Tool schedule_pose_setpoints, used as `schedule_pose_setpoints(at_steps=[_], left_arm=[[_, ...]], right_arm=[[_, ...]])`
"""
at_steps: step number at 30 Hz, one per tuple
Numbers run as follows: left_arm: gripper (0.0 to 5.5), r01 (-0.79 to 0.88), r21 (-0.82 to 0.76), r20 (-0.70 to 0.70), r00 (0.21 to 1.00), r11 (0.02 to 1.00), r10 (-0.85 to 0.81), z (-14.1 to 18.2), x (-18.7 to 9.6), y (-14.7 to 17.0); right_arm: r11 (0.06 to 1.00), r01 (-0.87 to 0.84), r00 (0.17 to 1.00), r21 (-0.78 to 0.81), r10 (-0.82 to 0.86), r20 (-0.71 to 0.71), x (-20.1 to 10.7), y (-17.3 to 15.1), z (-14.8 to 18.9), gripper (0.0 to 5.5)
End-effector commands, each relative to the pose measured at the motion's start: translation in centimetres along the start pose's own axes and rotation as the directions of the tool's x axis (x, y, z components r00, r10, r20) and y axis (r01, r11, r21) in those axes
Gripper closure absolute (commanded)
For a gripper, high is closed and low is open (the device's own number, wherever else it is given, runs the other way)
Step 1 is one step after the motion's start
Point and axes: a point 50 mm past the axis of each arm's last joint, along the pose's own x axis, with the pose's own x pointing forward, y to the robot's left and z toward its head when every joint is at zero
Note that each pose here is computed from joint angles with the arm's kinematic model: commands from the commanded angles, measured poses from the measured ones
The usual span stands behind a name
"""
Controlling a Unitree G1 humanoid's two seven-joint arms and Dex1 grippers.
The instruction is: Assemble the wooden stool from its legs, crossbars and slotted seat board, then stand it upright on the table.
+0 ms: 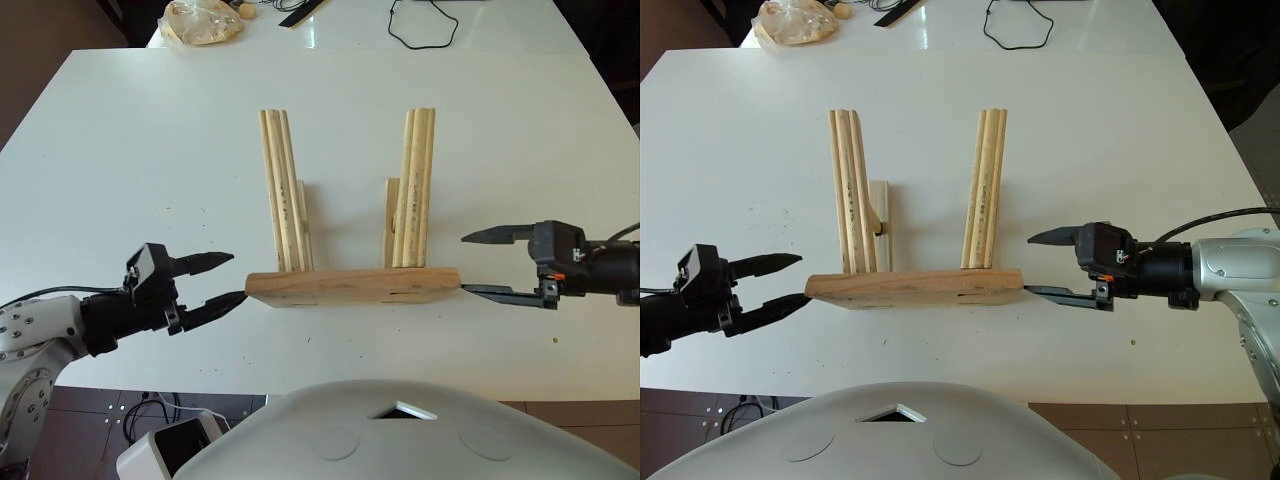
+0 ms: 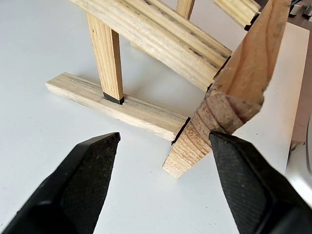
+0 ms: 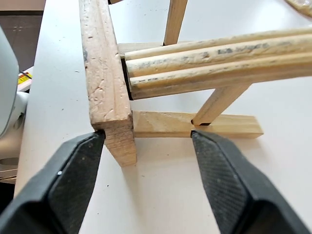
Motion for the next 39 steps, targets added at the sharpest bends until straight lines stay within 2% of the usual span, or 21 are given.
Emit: schedule_pose_setpoints(at_steps=[1, 10, 18, 27, 37, 39], left_arm=[[2.09, 0.094, 0.023, -0.01, 0.996, 0.995, -0.093, -1.3, 0.9, -0.7], [2.09, 0.074, 0.119, -0.103, 0.993, 0.99, -0.062, -4.3, 1.5, 0.7], [2.09, 0.085, 0.223, -0.091, 0.994, 0.971, -0.066, -7.8, 4.0, 1.2], [2.09, 0.094, 0.302, -0.041, 0.995, 0.948, -0.086, -8.7, 6.2, 1.9], [2.09, 0.192, 0.315, -0.063, 0.981, 0.929, -0.181, -9.8, 7.9, 1.3], [2.31, 0.206, 0.307, -0.067, 0.978, 0.929, -0.195, -10.0, 8.0, 1.1]], right_arm=[[0.992, -0.118, 0.993, -0.033, 0.119, 0.006, 0.7, 0.3, -0.7, 2.23], [0.99, -0.138, 0.99, 0.0, 0.138, -0.019, 0.9, -0.3, -3.6, 2.23], [0.986, -0.161, 0.986, 0.036, 0.163, -0.032, 4.3, 0.6, -7.6, 2.23], [0.99, -0.138, 0.99, -0.005, 0.138, -0.027, 6.6, 0.0, -9.1, 2.23], [0.983, -0.172, 0.982, -0.059, 0.167, -0.091, 7.5, -0.5, -10.6, 2.23], [0.981, -0.181, 0.98, -0.065, 0.174, -0.092, 7.6, -0.6, -10.7, 2.38]])
